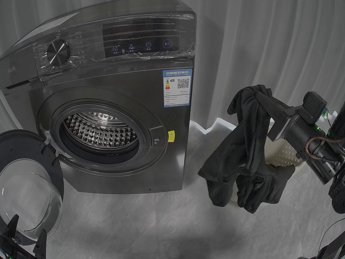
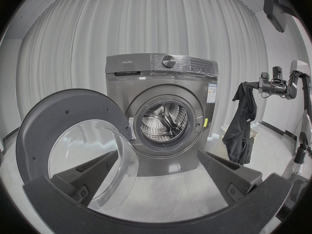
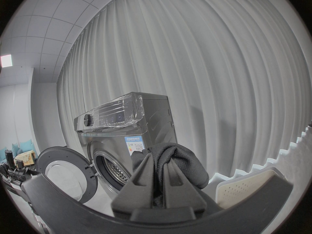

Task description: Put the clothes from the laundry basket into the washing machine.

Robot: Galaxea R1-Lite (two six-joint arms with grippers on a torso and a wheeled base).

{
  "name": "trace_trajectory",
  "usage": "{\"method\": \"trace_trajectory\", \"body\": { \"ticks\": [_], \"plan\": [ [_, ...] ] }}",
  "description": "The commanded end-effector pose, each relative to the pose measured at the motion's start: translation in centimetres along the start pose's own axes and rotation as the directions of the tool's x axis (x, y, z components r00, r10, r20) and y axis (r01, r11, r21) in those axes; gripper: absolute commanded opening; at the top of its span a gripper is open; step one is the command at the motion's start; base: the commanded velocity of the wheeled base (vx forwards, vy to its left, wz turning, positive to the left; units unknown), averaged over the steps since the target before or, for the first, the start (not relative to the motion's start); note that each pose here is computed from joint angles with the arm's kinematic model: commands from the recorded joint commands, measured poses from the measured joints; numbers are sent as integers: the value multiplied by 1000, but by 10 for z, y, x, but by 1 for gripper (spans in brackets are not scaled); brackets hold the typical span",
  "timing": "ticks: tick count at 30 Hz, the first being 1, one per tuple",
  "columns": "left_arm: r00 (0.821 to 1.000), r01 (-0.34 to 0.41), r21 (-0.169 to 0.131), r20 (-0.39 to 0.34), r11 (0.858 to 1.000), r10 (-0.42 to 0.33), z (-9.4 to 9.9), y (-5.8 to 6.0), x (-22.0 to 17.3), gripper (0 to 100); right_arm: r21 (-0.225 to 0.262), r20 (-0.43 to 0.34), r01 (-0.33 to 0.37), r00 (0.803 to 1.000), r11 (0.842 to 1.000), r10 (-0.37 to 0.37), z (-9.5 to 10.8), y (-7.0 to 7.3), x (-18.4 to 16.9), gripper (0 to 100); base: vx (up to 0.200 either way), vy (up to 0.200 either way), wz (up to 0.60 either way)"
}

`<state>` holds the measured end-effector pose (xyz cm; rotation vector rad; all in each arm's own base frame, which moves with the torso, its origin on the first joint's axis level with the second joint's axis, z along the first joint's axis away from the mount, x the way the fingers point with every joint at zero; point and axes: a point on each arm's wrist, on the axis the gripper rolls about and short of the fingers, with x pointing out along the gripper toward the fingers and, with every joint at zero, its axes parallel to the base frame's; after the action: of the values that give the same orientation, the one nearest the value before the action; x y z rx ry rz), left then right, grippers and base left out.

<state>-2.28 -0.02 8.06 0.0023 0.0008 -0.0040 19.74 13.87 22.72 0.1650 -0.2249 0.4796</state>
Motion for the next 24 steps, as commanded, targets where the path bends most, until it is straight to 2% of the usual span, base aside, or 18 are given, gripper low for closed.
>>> {"method": "trace_trajectory", "body": {
  "ticks": [1,10,20,24],
  "plan": [
    [1000,1,1,1,1000,-1,-5,0,0,100,-1,-8,1,1000,1000,-1,-2,0,0,0,-200,0,0],
    [1000,1,1,1,1000,-1,-5,0,0,100,-3,-17,3,1000,1000,-3,-4,-1,0,0,-200,0,0],
    [1000,4,-2,1,1000,-4,-5,0,0,100,-4,-33,4,999,1000,-4,-9,-1,0,0,0,0,0],
    [1000,4,-2,1,1000,-4,-5,0,0,100,-5,-39,4,999,1000,-4,-10,-1,-1,0,0,200,0]
  ]
}}
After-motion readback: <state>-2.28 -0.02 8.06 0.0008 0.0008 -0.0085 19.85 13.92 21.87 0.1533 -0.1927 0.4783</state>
